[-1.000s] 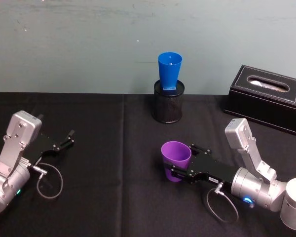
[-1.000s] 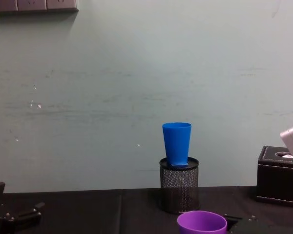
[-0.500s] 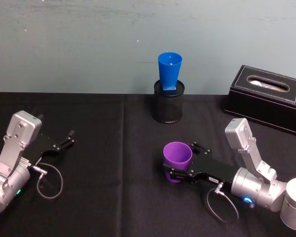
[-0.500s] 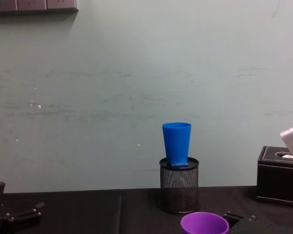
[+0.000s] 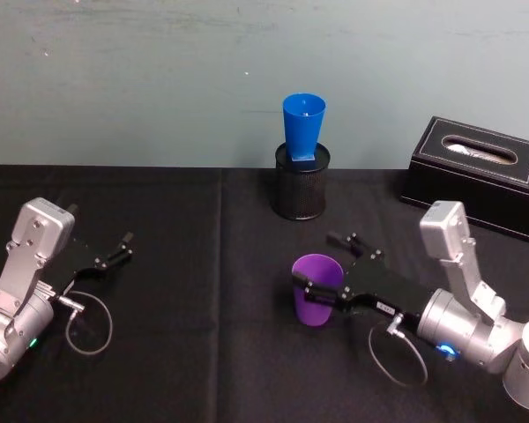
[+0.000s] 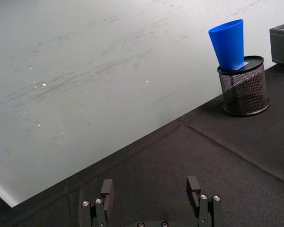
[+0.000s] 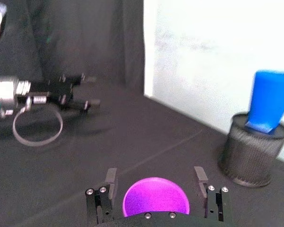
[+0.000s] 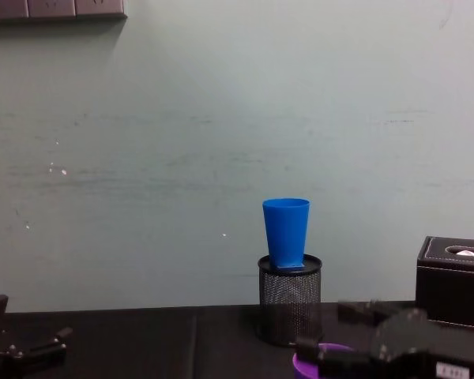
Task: Pick up one cup with a gripper and tap it against the other cup.
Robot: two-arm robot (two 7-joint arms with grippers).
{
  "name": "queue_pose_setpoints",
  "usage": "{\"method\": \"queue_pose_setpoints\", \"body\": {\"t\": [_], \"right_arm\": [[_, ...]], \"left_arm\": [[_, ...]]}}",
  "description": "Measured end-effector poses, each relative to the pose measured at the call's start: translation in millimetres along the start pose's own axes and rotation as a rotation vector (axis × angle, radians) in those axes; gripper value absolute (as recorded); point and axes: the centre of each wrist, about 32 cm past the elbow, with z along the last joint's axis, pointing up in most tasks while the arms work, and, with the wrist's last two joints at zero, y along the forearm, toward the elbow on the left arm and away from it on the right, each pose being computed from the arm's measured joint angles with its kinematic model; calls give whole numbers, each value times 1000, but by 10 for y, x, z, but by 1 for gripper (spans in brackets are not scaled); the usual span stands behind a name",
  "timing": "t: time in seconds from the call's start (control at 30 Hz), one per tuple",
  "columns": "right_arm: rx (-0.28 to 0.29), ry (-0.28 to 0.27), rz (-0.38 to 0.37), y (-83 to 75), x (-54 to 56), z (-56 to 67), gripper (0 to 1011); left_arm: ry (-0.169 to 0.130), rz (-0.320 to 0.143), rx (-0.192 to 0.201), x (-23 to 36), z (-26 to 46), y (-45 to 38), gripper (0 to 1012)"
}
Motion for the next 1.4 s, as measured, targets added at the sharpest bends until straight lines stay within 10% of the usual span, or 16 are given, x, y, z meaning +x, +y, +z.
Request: {"method": "queue_pose_setpoints", "body": {"t": [0.17, 0.3, 0.63, 1.4], "right_arm": [[76, -15, -99, -76, -51, 76, 1003], [92, -20, -316, -143, -161, 127, 1003], [-97, 39, -745, -38, -323, -1, 1003], [-134, 44, -750, 12, -307, -31, 1003]], "left_arm": [[0, 0, 0, 0, 0, 0, 1011], [0, 0, 0, 0, 0, 0, 1011], [0, 0, 0, 0, 0, 0, 1011], [0, 0, 0, 0, 0, 0, 1011]]}}
